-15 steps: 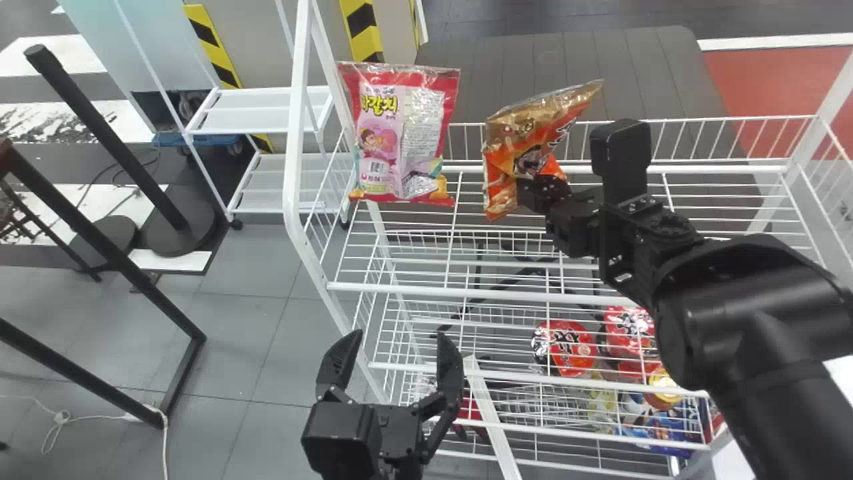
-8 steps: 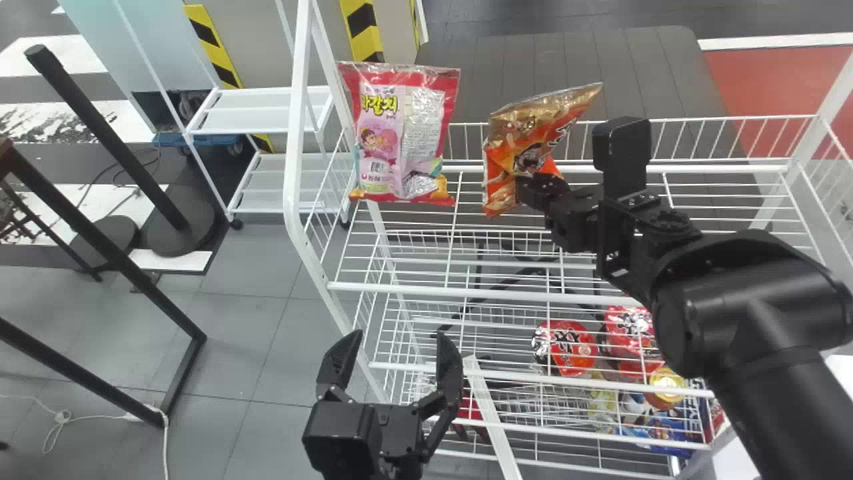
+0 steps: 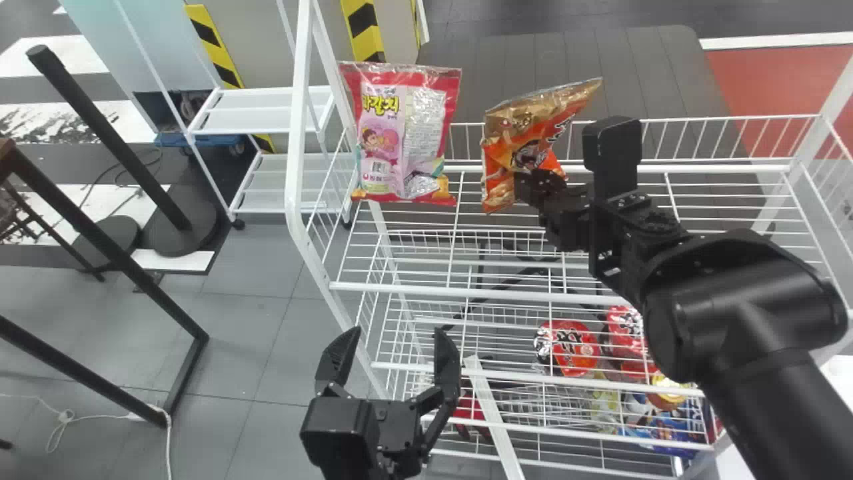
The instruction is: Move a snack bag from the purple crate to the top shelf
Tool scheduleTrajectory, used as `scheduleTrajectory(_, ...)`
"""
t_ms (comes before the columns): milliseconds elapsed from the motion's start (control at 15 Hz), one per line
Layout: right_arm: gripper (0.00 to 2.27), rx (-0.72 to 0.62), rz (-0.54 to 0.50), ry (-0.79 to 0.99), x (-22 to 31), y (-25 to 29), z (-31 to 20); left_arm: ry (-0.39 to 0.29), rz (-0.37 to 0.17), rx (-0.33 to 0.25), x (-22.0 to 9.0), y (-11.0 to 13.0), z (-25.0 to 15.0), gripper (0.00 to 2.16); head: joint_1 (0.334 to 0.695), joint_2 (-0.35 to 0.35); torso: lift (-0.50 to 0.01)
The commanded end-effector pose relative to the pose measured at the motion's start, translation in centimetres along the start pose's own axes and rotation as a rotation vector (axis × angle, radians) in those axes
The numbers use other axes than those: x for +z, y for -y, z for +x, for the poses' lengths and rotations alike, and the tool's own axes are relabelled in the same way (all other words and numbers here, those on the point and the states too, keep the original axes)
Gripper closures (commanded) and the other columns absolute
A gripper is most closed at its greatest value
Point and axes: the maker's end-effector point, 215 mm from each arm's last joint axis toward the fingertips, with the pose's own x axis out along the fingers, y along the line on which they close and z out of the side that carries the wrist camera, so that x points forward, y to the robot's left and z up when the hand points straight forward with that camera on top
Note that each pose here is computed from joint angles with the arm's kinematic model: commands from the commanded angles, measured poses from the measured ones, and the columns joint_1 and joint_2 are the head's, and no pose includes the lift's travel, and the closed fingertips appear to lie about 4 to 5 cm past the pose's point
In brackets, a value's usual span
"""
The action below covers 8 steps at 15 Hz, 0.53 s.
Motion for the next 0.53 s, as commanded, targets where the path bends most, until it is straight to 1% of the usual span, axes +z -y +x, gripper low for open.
scheduleTrajectory(0, 1.66, -0.018, -0.009, -0.025, 0.0, -0.5, -0.3, 0.000, 0.002, 0.002, 0.0, -0.1, 0.1, 0.10, 0.695, 0.190, 0.000)
scheduleTrajectory(267, 1.66, -0.079, -0.013, -0.115, -0.3, -0.2, -1.5, -0.002, -0.003, 0.000, -0.1, -0.2, 0.3, 0.11, 0.695, 0.191, 0.000)
scheduleTrajectory(333, 1.66, -0.095, -0.015, -0.172, -1.1, 0.2, -1.8, -0.002, -0.001, -0.001, -0.1, -0.2, 0.3, 0.11, 0.695, 0.190, 0.000)
scheduleTrajectory(467, 1.66, -0.119, -0.027, -0.169, 0.0, 0.8, -1.7, -0.002, -0.002, -0.002, -0.1, -0.1, 0.4, 0.11, 0.695, 0.184, 0.000)
